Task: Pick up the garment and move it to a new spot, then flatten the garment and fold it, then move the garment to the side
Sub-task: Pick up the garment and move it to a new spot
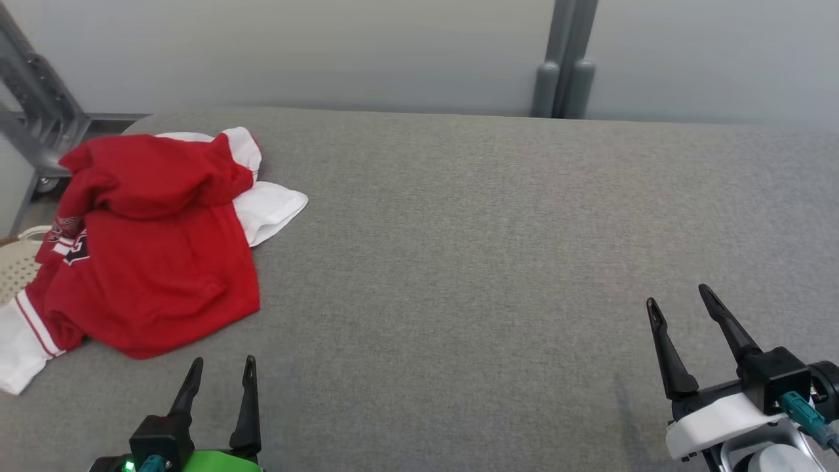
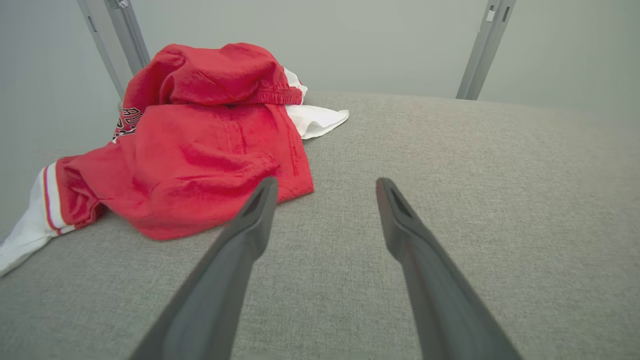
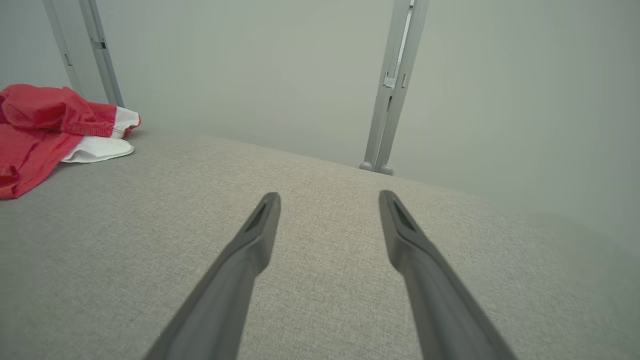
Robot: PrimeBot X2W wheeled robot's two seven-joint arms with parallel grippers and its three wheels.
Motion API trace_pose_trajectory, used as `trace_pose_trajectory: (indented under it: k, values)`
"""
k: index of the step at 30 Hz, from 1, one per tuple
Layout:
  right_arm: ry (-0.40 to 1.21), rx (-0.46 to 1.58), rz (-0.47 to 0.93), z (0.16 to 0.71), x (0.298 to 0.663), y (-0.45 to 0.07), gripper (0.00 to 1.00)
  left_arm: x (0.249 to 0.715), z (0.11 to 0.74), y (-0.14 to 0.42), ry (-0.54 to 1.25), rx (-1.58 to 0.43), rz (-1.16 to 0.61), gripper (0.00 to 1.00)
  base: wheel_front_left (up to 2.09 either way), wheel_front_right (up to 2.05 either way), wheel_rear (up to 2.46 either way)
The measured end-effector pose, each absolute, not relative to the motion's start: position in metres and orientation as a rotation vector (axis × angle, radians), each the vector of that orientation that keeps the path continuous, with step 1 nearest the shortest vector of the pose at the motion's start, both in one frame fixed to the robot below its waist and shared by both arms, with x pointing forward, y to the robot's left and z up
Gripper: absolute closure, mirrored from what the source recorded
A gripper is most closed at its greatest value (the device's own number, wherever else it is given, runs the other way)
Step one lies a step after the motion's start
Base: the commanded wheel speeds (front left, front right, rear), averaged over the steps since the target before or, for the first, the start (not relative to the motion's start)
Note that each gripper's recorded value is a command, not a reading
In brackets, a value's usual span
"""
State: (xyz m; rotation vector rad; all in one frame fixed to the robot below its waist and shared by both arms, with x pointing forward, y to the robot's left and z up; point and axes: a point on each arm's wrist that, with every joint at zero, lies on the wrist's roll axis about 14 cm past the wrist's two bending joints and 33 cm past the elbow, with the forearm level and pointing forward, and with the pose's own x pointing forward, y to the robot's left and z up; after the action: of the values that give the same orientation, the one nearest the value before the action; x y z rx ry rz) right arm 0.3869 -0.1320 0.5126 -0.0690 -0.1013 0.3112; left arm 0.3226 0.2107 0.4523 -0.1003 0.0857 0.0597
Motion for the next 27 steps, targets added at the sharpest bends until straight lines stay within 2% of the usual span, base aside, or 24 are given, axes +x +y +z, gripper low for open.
trace_pose_trajectory:
  k: [8,18,27]
  values:
    - [-0.111,-0.064,0.486,0.513,0.402,-0.073,0.00,0.283,0.449,0.252,0.089,-0.114,0.224,0.00,0.00,0.00,0.00]
    - [-0.143,-0.041,0.729,0.523,0.398,0.017,0.00,0.212,0.447,0.300,0.077,-0.129,0.461,0.00,0.00,0.00,0.00]
    - [-0.158,-0.035,0.789,0.530,0.394,0.039,0.00,0.195,0.457,0.311,0.034,-0.129,0.516,0.00,0.00,0.00,0.00]
